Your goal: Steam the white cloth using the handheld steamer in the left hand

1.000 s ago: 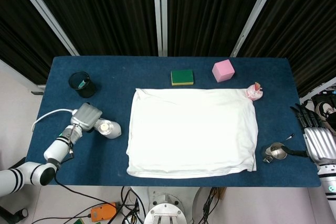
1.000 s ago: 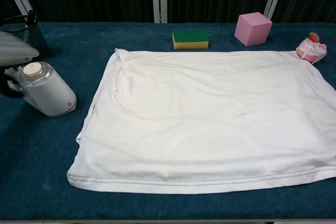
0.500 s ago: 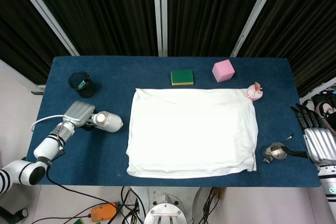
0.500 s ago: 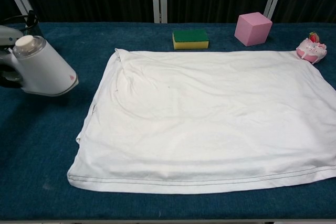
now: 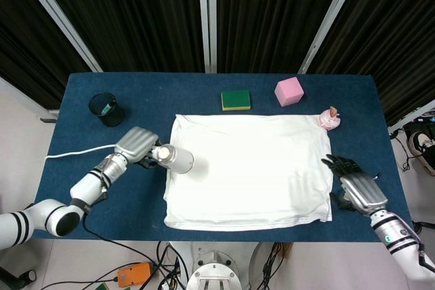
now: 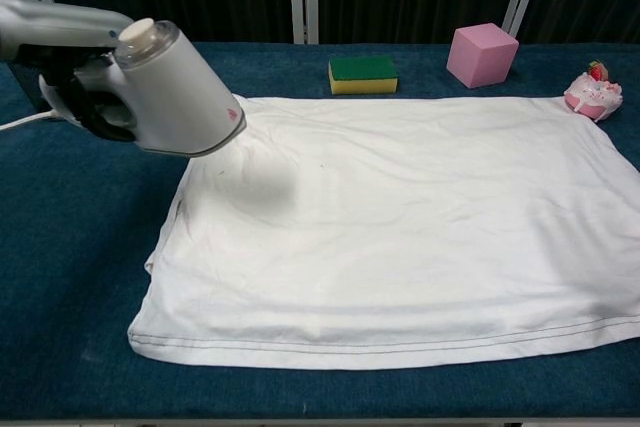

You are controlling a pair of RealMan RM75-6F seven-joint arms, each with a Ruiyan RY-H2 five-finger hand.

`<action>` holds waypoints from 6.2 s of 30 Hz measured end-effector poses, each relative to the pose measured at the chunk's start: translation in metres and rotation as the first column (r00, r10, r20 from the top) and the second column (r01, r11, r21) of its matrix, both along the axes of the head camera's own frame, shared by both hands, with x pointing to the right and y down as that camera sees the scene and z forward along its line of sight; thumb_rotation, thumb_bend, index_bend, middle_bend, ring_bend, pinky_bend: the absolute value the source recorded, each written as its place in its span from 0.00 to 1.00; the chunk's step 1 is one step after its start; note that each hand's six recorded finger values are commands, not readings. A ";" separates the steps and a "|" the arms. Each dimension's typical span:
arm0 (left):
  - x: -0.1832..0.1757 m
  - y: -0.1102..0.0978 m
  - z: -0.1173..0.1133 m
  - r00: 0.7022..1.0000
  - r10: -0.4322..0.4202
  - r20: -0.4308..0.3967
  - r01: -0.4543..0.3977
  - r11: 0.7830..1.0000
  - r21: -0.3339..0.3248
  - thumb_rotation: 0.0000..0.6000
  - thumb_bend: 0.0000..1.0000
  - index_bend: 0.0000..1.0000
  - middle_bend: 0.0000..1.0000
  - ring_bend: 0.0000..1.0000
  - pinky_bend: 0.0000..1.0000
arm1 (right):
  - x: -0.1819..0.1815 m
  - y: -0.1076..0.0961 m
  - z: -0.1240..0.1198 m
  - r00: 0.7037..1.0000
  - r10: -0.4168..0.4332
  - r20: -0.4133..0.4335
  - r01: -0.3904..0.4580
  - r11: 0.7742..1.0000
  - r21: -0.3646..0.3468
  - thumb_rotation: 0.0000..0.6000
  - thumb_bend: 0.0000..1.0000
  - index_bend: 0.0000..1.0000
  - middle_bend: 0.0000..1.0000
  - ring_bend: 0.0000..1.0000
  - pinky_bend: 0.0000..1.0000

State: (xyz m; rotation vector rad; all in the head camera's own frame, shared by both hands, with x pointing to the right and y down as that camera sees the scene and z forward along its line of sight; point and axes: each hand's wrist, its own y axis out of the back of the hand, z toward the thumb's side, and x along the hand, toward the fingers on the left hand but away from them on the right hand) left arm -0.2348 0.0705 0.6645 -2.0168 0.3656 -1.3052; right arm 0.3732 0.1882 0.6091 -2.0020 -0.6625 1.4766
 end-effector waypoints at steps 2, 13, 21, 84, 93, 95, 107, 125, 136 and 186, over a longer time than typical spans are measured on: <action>0.015 0.000 0.001 0.999 0.036 0.009 -0.036 0.999 0.006 1.00 0.55 0.84 0.94 0.83 0.53 | -0.015 0.005 0.011 0.998 -0.053 0.017 0.054 0.997 -0.052 1.00 1.00 0.05 0.14 0.05 0.17; 0.088 0.000 0.012 0.972 0.175 0.157 -0.182 0.983 0.032 1.00 0.53 0.84 0.94 0.83 0.53 | -0.065 0.028 0.048 0.973 -0.217 0.084 0.229 0.956 -0.184 1.00 1.00 0.09 0.17 0.08 0.19; 0.137 0.017 0.022 0.922 0.284 0.263 -0.303 0.953 0.031 1.00 0.53 0.84 0.94 0.82 0.53 | -0.078 0.032 0.061 0.963 -0.254 0.091 0.268 0.943 -0.198 1.00 1.00 0.09 0.17 0.08 0.19; 0.173 -0.002 0.067 0.935 0.120 0.334 -0.133 0.991 0.016 1.00 0.52 0.84 0.94 0.82 0.53 | -0.077 0.030 0.076 0.969 -0.234 0.078 0.246 0.948 -0.204 1.00 1.00 0.09 0.17 0.08 0.19; 0.127 -0.016 0.078 0.919 0.029 0.393 -0.029 1.000 -0.006 1.00 0.52 0.84 0.94 0.82 0.53 | -0.079 0.030 0.076 0.967 -0.242 0.081 0.253 0.947 -0.200 1.00 1.00 0.09 0.17 0.08 0.19; 0.114 -0.020 0.079 0.914 0.006 0.405 -0.004 1.000 -0.005 1.00 0.52 0.84 0.94 0.82 0.53 | -0.080 0.029 0.076 0.967 -0.243 0.082 0.254 0.947 -0.198 1.00 1.00 0.09 0.17 0.08 0.19; 0.067 -0.017 0.052 0.916 -0.031 0.399 0.018 0.999 0.037 1.00 0.51 0.84 0.92 0.81 0.53 | -0.079 0.029 0.076 0.967 -0.242 0.084 0.254 0.948 -0.194 1.00 1.00 0.09 0.17 0.08 0.19; 0.137 0.051 0.027 0.932 0.189 0.310 -0.215 0.975 0.049 1.00 0.51 0.84 0.92 0.81 0.53 | -0.077 0.028 0.077 0.968 -0.234 0.087 0.247 0.949 -0.194 1.00 1.00 0.09 0.17 0.08 0.19; 0.137 0.057 0.038 0.912 0.203 0.356 -0.225 0.974 0.021 1.00 0.51 0.84 0.92 0.81 0.53 | -0.077 0.027 0.079 0.969 -0.232 0.091 0.245 0.949 -0.196 1.00 1.00 0.09 0.17 0.08 0.19; -0.066 0.005 0.052 0.880 -0.256 0.400 0.258 0.965 0.051 1.00 0.36 0.72 0.76 0.67 0.41 | -0.039 -0.014 0.004 0.985 -0.092 0.143 0.077 0.991 0.108 1.00 1.00 0.10 0.17 0.08 0.19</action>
